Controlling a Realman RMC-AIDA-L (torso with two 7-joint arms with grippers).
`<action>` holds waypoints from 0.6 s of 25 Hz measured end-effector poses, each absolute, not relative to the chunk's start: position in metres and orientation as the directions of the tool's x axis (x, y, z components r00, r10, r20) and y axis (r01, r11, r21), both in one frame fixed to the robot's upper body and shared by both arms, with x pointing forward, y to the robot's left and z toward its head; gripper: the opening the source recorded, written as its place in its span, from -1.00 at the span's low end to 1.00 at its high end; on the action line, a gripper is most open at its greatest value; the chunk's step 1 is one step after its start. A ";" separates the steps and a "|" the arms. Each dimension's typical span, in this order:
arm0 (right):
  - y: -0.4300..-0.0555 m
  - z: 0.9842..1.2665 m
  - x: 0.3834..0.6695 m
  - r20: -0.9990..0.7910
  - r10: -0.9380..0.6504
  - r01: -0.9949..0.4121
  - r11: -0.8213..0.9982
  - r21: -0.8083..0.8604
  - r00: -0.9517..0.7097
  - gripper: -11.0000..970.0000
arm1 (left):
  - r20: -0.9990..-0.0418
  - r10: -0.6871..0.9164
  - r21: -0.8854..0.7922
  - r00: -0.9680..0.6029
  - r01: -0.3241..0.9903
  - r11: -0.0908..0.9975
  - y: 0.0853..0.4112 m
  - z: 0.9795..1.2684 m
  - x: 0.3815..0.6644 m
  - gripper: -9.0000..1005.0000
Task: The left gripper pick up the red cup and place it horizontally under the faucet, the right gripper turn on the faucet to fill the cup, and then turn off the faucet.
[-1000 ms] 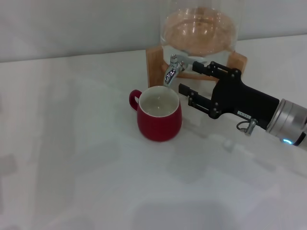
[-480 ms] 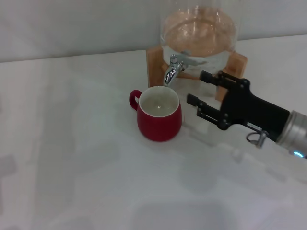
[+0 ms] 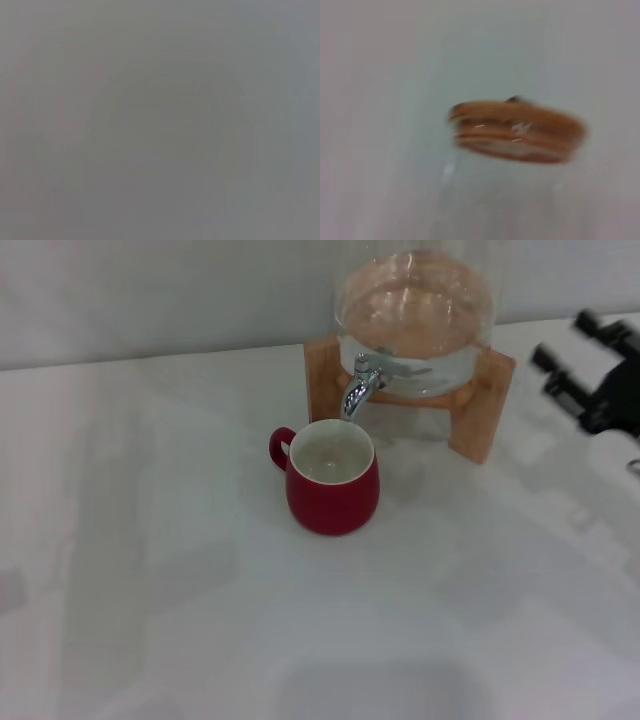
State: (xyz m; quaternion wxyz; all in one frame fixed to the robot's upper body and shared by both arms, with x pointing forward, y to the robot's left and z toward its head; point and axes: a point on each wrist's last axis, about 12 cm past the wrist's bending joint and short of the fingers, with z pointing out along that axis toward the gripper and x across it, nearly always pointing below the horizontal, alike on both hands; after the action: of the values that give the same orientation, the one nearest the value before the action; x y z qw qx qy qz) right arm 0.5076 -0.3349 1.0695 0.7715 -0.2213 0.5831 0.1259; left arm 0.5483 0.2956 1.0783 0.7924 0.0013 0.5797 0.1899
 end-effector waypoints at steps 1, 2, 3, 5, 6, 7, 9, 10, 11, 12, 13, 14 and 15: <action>-0.340 1.072 0.507 -0.953 -0.063 -0.435 0.879 -0.194 0.296 0.31 | -0.918 0.303 0.223 0.255 -0.300 0.928 0.296 1.078 0.548 0.51; -0.345 1.074 0.507 -0.951 -0.064 -0.415 0.889 -0.192 0.304 0.31 | -0.919 0.303 0.223 0.254 -0.299 0.928 0.296 1.077 0.547 0.51; -0.350 1.075 0.507 -0.949 -0.065 -0.393 0.900 -0.189 0.309 0.31 | -0.919 0.302 0.223 0.253 -0.299 0.928 0.296 1.077 0.547 0.51; -0.358 1.077 0.508 -0.946 -0.066 -0.348 0.920 -0.181 0.316 0.31 | -0.920 0.297 0.219 0.254 -0.297 0.929 0.296 1.077 0.546 0.51; -0.360 1.078 0.509 -0.945 -0.065 -0.324 0.930 -0.174 0.320 0.31 | -0.921 0.294 0.215 0.255 -0.296 0.931 0.296 1.077 0.546 0.51; -0.362 1.079 0.510 -0.944 -0.064 -0.300 0.939 -0.167 0.324 0.31 | -0.923 0.286 0.207 0.257 -0.295 0.933 0.296 1.076 0.546 0.51; -0.368 1.080 0.515 -0.943 -0.060 -0.233 0.962 -0.142 0.327 0.31 | -0.929 0.265 0.186 0.260 -0.290 0.939 0.296 1.076 0.545 0.51; -0.372 1.081 0.518 -0.944 -0.055 -0.196 0.973 -0.124 0.326 0.31 | -0.935 0.240 0.163 0.262 -0.283 0.945 0.297 1.074 0.545 0.51; -0.374 1.081 0.521 -0.946 -0.048 -0.173 0.979 -0.108 0.320 0.31 | -0.939 0.221 0.146 0.263 -0.277 0.950 0.297 1.073 0.544 0.51; -0.376 1.081 0.524 -0.948 -0.040 -0.146 0.985 -0.090 0.315 0.31 | -0.945 0.193 0.120 0.264 -0.269 0.955 0.299 1.071 0.544 0.51; -0.377 1.081 0.527 -0.950 -0.033 -0.119 0.990 -0.074 0.310 0.31 | -0.948 0.179 0.107 0.264 -0.265 0.958 0.300 1.070 0.543 0.51; -0.379 1.080 0.530 -0.952 -0.031 -0.097 0.993 -0.064 0.306 0.31 | -0.951 0.158 0.088 0.264 -0.260 0.962 0.301 1.069 0.542 0.51; -0.379 1.080 0.531 -0.952 -0.032 -0.084 0.995 -0.061 0.303 0.31 | -0.954 0.146 0.077 0.262 -0.257 0.963 0.303 1.067 0.542 0.51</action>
State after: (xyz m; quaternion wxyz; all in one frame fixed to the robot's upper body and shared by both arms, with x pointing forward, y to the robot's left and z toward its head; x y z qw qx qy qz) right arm 0.5311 -0.3795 1.0803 0.8056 -0.0495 0.5901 0.0162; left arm 0.5420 0.3026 1.0672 0.7931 -0.0468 0.5939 0.1269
